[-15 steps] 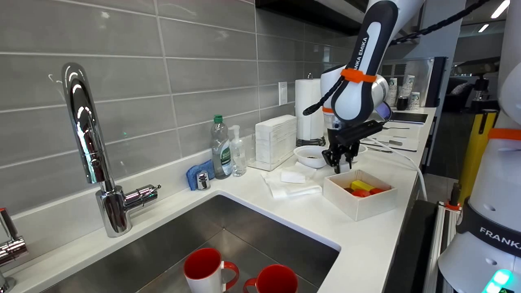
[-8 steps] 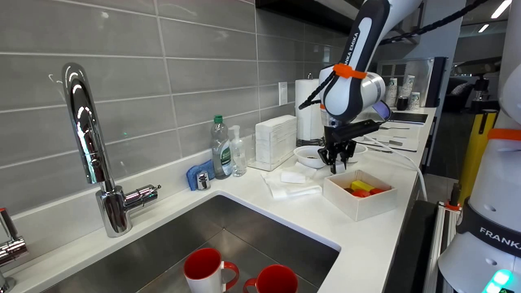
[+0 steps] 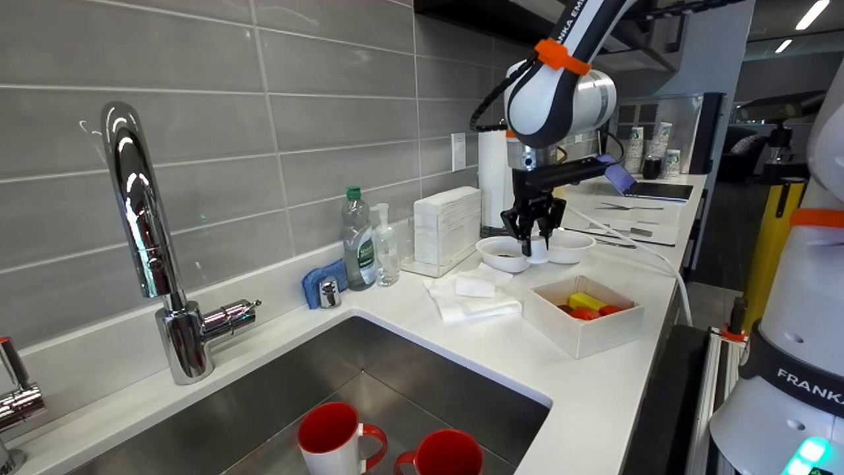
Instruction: Pick up the orange ball and small white cup, put them in the wooden box, pour the contents of the left plate into the right plate
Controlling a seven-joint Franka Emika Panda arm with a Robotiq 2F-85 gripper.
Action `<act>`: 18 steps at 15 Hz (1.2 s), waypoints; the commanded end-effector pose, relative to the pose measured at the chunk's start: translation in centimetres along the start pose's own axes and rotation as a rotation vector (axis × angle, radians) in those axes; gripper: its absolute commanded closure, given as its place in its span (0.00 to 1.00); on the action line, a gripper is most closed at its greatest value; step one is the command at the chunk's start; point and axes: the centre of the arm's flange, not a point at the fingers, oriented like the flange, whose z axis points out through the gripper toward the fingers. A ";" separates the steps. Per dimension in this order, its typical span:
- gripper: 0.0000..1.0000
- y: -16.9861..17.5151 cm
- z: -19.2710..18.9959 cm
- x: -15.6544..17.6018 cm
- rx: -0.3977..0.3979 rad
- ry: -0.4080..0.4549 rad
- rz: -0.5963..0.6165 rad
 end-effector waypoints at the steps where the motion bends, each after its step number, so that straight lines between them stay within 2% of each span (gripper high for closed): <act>1: 0.91 -1.5 -3.7 -3.2 0.062 -0.083 -0.072; 4: 0.91 -2.7 -3.7 -5.4 0.071 -0.211 -0.122; 7: 0.91 -2.8 -2.5 -6.7 0.036 -0.336 -0.132; 9: 0.91 -2.6 -1.7 -7.2 0.014 -0.387 -0.128; 11: 0.91 -2.5 -1.4 -7.5 0.007 -0.419 -0.127; 14: 0.91 -3.0 0.9 -6.9 -0.017 -0.381 -0.128; 15: 0.85 -3.1 1.2 -6.7 -0.016 -0.380 -0.125; 16: 0.41 -3.1 1.3 -6.4 -0.019 -0.359 -0.126; 17: 0.41 -3.1 1.4 -6.1 -0.026 -0.333 -0.125; 18: 0.34 -3.2 1.3 -5.8 -0.020 -0.308 -0.129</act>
